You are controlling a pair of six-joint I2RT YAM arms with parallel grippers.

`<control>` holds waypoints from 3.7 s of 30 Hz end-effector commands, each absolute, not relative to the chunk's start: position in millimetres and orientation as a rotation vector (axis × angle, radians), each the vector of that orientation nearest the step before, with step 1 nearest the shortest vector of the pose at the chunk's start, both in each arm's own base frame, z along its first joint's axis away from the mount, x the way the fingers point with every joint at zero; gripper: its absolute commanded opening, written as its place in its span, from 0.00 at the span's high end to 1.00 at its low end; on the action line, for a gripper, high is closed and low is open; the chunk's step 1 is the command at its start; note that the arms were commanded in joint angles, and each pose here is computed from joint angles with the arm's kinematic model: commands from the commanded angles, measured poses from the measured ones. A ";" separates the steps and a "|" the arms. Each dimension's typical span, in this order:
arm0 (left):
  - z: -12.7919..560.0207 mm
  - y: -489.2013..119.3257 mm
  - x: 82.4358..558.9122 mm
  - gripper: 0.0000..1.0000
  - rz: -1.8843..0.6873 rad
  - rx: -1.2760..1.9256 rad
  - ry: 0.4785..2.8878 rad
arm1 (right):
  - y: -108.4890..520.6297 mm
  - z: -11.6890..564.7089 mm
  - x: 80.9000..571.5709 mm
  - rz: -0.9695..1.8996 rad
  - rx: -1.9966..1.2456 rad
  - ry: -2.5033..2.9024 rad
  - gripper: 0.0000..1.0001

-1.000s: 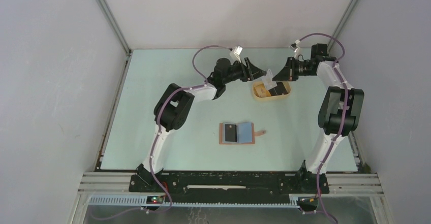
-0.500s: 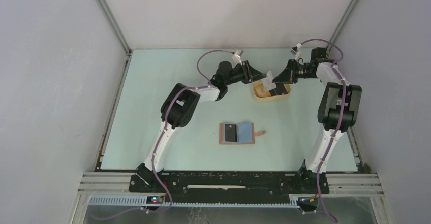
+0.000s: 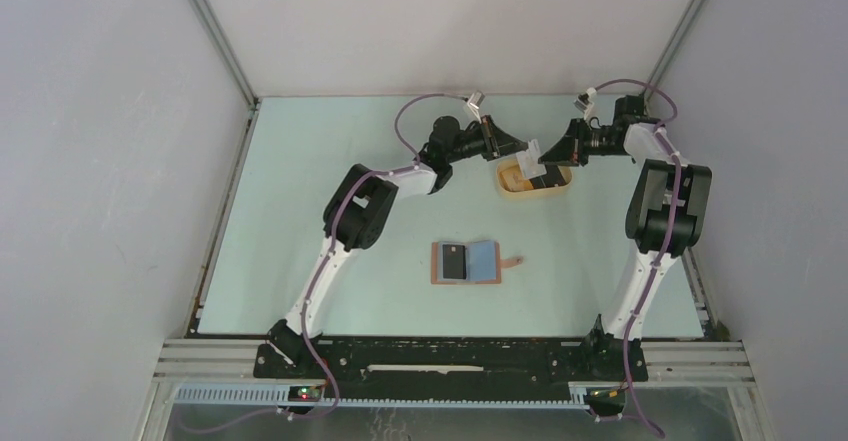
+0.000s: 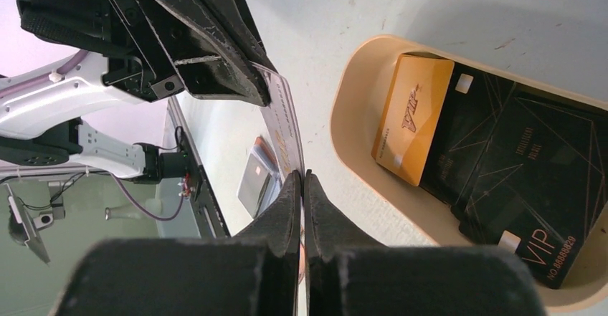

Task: Put the credit cards into the card holder
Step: Pick up the credit card from the storage box, then place the credit card in the storage box.

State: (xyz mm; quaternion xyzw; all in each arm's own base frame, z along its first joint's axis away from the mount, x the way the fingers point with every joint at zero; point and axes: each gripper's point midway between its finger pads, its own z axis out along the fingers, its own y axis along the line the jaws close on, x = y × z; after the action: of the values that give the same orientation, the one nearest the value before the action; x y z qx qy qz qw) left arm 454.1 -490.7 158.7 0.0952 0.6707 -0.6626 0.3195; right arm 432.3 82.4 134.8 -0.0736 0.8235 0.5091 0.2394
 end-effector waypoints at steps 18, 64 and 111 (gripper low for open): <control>170.9 -503.2 452.1 1.00 -1.805 0.395 1.649 | 80.4 130.6 448.7 1.290 -0.274 2.299 0.52; 154.0 -486.9 475.1 0.79 -1.714 0.281 1.700 | 89.5 107.4 457.9 0.983 -0.481 2.408 0.95; 155.1 -487.2 451.6 0.55 -1.785 0.185 1.772 | 91.7 123.6 456.7 1.272 -0.339 2.330 0.96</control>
State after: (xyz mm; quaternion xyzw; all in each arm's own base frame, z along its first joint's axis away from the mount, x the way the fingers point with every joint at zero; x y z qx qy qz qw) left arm 450.7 -479.7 140.8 0.0589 0.6807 -0.6639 0.3041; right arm 450.0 91.7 105.7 -0.1240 0.8596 0.4463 0.2155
